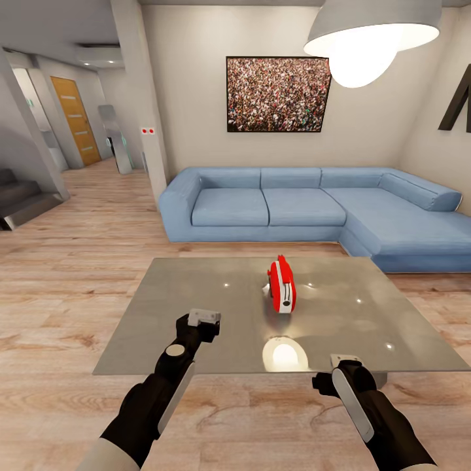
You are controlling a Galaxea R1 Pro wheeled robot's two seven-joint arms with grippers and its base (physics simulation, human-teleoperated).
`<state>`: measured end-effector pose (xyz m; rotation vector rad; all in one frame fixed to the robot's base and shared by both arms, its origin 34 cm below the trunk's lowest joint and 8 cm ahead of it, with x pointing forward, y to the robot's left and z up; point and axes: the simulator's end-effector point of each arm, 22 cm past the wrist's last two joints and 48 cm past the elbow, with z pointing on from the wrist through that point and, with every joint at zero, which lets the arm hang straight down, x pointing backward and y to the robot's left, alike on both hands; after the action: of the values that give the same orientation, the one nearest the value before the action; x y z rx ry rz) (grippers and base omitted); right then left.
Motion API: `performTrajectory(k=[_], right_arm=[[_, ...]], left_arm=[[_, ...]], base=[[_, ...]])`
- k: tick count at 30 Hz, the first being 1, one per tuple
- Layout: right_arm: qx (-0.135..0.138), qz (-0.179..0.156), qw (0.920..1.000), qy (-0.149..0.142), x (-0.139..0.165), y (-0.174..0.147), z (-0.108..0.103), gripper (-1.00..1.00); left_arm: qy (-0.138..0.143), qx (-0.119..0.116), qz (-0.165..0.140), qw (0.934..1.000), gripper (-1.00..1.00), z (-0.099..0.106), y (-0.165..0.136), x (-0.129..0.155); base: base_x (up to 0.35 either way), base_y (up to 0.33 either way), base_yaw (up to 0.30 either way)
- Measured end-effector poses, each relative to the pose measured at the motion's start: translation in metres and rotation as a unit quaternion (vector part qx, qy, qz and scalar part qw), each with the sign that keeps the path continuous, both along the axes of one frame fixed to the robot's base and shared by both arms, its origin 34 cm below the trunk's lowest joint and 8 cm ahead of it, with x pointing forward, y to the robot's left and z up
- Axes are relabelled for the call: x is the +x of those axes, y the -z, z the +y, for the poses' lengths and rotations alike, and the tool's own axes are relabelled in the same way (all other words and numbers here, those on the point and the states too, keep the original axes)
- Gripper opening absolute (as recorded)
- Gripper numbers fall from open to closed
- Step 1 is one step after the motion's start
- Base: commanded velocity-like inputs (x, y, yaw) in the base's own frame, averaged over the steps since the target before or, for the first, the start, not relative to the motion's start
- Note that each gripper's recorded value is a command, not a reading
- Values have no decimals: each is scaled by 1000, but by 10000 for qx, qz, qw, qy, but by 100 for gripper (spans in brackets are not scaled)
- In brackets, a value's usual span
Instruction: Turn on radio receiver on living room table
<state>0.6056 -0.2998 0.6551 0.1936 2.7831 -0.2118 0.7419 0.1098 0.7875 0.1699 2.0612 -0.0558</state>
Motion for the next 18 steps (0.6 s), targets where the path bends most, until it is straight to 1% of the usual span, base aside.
performTrajectory(k=[12, 17, 18], right_arm=[[-18, -6, 10000, -6, 0, 0, -1, 100], [-30, -37, 10000, 2, 1, 0, -1, 100], [-37, -78, 10000, 33, 2, 2, -2, 100]], left_arm=[[4, 1, 27, 10000, 100, 0, 3, -2], [9, 3, 153, 9999, 100, 0, 16, -13], [5, 34, 250, 9997, 100, 3, 26, -20]], base=[[0, 0, 0], [0, 0, 0], [0, 0, 0]])
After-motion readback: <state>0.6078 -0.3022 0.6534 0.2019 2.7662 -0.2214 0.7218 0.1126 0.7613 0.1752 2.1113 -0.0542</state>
